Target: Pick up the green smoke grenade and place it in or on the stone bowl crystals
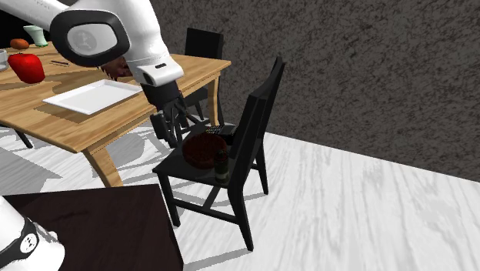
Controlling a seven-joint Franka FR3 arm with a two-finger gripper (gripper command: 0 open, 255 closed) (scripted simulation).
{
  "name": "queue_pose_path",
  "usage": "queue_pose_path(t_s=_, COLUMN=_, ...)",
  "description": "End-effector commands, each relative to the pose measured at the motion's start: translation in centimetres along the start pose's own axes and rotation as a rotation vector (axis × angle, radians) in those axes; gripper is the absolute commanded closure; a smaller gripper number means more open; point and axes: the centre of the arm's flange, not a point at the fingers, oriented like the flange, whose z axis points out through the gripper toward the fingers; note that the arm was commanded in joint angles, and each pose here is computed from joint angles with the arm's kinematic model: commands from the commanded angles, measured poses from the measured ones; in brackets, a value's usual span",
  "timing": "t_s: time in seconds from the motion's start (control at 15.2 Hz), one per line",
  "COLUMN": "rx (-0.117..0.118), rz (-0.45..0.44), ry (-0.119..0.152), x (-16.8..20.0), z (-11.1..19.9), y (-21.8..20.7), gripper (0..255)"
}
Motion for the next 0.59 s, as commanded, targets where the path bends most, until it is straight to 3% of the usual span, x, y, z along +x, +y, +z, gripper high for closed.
queue_pose_path(t_s=0.0, rx=0.005, rz=0.010, ry=0.005, x=-0.4, z=1.9, y=-1.7, gripper=0)
queue_pose_path(t_s=0.53, rx=0.012, rz=0.046, ry=0.020, x=-1.0, z=9.9, y=-8.5, gripper=0)
